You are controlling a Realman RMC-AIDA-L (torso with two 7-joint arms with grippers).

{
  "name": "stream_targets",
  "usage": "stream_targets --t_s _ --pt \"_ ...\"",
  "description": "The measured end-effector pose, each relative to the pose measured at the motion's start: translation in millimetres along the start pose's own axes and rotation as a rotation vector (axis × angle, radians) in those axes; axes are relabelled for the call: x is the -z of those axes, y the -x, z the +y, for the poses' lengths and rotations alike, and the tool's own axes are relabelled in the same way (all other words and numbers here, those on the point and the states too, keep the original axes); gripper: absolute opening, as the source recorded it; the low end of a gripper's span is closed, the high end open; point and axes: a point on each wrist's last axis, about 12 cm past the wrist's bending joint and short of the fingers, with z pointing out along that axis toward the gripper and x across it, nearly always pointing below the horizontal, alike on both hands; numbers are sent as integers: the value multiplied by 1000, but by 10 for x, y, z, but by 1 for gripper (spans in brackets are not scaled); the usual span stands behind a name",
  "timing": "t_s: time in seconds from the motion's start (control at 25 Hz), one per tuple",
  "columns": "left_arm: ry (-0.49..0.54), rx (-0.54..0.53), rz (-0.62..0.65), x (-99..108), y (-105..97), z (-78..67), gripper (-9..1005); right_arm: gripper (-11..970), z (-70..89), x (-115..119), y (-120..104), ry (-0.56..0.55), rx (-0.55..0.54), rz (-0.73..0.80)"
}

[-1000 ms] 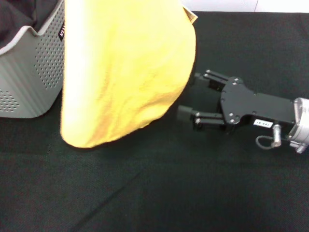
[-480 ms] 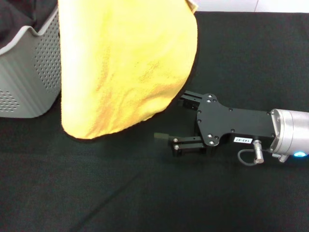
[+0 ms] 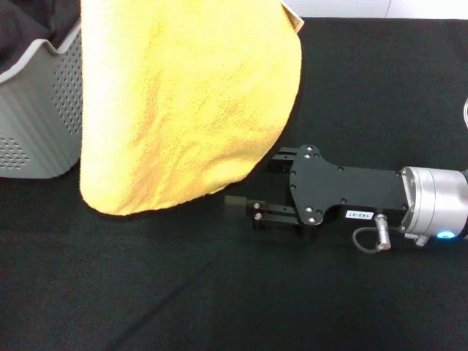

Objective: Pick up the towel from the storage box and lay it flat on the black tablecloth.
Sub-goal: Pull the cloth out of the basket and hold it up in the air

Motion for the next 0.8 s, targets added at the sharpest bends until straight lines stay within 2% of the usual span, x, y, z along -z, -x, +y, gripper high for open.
stream_targets --t_s 0.08,0.28,0.48,0.8 --pt "0 0 0 2 0 -1 22 601 3 -8 3 4 2 0" --pt "1 1 -1 2 1 -2 22 363 8 -21 -8 12 1 14" --pt "0 2 -5 -2 3 -2 22 324 5 -42 -6 15 6 18" --pt "1 5 -10 -9 -1 -8 22 319 8 -60 -2 23 15 22"
